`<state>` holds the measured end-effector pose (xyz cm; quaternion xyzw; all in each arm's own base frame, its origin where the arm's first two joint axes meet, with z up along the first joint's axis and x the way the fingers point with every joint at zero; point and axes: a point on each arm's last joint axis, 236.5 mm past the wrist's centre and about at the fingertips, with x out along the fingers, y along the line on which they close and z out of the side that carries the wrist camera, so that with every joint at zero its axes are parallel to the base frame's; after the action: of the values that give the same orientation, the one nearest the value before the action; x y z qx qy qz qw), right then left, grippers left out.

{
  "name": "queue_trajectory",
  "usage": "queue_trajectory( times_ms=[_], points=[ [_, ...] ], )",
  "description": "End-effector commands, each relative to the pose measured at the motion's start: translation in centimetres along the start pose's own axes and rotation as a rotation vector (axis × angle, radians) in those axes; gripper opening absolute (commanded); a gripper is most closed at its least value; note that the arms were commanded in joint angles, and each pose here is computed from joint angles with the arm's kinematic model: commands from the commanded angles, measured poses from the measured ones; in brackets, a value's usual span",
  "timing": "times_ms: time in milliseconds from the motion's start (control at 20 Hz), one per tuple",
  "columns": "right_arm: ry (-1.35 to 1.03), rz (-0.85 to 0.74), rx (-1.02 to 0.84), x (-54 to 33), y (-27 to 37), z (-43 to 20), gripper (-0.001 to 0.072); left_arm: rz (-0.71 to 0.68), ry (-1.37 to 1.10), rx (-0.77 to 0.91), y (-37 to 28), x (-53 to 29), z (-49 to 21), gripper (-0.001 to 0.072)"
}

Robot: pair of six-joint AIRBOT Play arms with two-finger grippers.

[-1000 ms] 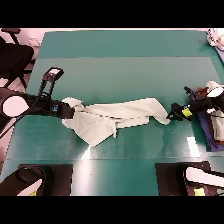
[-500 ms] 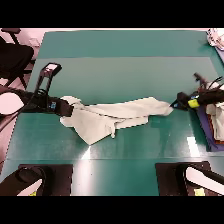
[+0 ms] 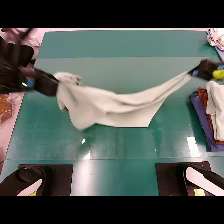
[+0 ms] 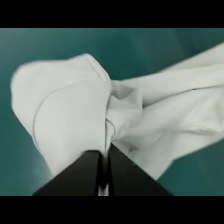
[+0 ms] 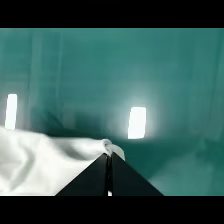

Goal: Fold the shirts.

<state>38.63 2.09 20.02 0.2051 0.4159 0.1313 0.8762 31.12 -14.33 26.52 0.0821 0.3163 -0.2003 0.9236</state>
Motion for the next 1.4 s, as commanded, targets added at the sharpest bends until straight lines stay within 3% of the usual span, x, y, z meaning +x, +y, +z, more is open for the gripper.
queue_trajectory(
  times_ms=[0,200,400,550,750,900,1150,1350],
  points=[
    [-0.242,0.011,-0.127,-6.5,4.6,6.7,0.0009,0.187,-0.233,0.066,4.4,-7.7,7.0,0.0024],
    [-0.500,0.022,-0.234,-15.1,10.2,11.6,0.0009,0.321,-0.497,0.047,7.3,-18.5,12.5,0.0024],
    [-0.746,0.043,-0.342,-23.5,15.5,13.3,0.0009,0.320,-0.656,0.015,7.3,-25.0,14.3,0.0024],
    [-0.889,0.054,-0.348,-27.4,17.3,12.4,0.0010,0.241,-0.683,0.012,5.6,-25.6,14.6,0.0024],
    [-0.809,-0.020,-0.316,-25.2,14.7,9.4,0.0010,0.088,-0.560,0.015,2.4,-21.3,13.1,0.0024],
    [-0.705,-0.098,-0.272,-21.9,11.1,6.8,0.0010,0.020,-0.258,-0.014,0.9,-14.5,7.3,0.0024],
    [-0.459,-0.124,-0.124,-12.1,4.3,1.1,0.0012,0.030,0.195,-0.142,0.5,-3.2,-3.9,0.0024],
    [-0.386,-0.162,0.009,-4.8,-2.0,-0.9,0.0012,0.030,0.201,-0.170,0.1,6.7,-8.6,0.0024]
  ],
)
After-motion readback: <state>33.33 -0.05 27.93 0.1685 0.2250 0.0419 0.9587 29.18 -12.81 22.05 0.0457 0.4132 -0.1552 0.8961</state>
